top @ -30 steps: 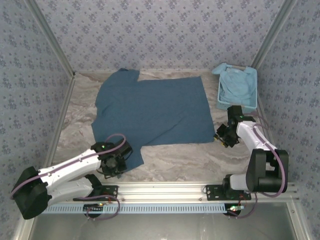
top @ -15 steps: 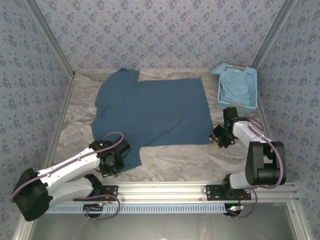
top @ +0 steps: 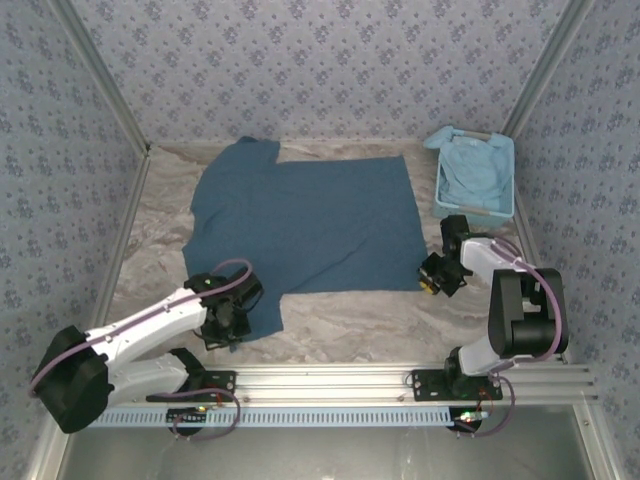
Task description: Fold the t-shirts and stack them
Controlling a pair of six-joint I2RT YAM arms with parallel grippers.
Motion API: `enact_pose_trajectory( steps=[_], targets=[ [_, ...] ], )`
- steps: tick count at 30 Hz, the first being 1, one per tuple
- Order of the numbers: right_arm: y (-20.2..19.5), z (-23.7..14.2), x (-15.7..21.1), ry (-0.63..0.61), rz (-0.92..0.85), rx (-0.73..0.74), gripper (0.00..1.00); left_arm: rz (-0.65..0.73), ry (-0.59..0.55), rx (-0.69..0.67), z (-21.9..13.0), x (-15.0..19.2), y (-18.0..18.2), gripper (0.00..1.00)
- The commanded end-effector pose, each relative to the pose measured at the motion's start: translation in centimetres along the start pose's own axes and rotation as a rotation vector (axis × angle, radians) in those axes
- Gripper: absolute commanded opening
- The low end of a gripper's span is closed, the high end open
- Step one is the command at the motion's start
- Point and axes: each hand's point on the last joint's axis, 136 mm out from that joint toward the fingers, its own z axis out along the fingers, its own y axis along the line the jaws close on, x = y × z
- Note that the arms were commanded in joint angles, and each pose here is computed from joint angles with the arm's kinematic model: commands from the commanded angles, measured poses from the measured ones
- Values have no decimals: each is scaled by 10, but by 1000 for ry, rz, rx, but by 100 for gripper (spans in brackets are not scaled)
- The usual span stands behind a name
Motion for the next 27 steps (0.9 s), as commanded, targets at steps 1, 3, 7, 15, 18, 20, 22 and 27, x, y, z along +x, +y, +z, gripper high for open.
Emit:
enact_pose_trajectory(
  steps=[1, 3, 7, 15, 18, 20, 22, 27],
  targets=[
    [2, -15, -2, -62, -85, 45, 0, 17, -25, -17, -15, -4, 6, 0],
    [-2, -24, 9, -65, -114, 71, 0, 26, -50, 12, -22, -4, 6, 0],
    [-24, -41, 38, -55, -132, 133, 0, 58, -72, 52, -36, 5, 11, 0],
    [-42, -64, 74, -50, -80, 74, 0, 113, -235, 155, -83, -6, -6, 0],
    [-35, -58, 77, -9, -80, 55, 0, 113, -288, 174, -98, -30, -33, 0],
    [-31, -57, 72, -4, -97, 62, 0, 78, -278, 180, -104, -49, -46, 0],
    [-28, -56, 63, -12, -108, 67, 0, 52, -299, 212, -111, -72, -59, 0],
    [-12, -59, 41, -14, -107, 36, 0, 62, -307, 237, -122, -123, -82, 0]
  ],
)
